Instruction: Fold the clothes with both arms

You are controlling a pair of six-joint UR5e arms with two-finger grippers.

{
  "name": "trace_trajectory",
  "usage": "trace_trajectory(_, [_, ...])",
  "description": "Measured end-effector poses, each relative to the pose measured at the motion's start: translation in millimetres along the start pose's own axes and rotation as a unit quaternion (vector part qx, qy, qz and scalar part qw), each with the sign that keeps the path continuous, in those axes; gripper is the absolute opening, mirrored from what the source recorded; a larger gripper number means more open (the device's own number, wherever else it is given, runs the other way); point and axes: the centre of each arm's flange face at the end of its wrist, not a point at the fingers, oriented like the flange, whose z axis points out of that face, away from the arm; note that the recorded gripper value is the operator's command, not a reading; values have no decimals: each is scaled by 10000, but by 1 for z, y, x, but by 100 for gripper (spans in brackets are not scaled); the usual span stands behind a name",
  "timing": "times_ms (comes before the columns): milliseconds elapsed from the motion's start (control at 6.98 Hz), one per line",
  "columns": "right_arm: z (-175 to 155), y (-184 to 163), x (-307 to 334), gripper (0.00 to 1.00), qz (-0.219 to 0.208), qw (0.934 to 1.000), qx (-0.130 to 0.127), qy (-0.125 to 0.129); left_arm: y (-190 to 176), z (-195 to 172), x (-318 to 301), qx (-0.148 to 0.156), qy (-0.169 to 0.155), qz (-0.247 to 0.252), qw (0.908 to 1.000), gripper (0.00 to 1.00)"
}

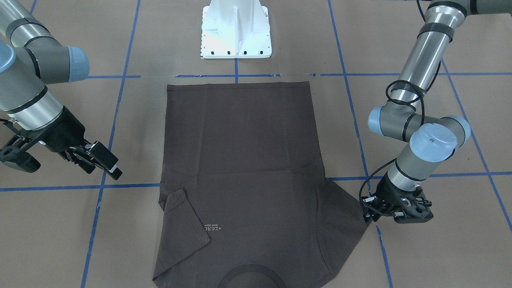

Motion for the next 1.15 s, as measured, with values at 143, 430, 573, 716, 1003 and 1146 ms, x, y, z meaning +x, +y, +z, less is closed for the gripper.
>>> trace_trajectory(143, [0, 0, 0, 100, -1, 10000, 0, 3, -2, 1, 1, 76, -71, -4, 9999, 44])
trace_trajectory(430, [0, 0, 0, 100, 4, 10000, -2, 12, -2, 4, 0, 89, -209, -32, 9997, 44])
trace_trajectory(573, [1, 0, 0, 100, 8, 10000, -1, 13, -2, 5, 0, 82, -268, -53, 9996, 44])
trace_trajectory(716, [1, -1, -1, 100, 10, 10000, -1, 10, -2, 5, -1, 103, -314, -71, 9994, 44])
trace_trajectory(1003, [1, -1, -5, 100, 0, 10000, 1, -6, -2, 5, -2, 80, -432, -118, 9990, 44])
trace_trajectory(1146, [1, -1, -6, 100, -2, 10000, 2, -12, -2, 5, -1, 66, -458, -127, 9988, 44])
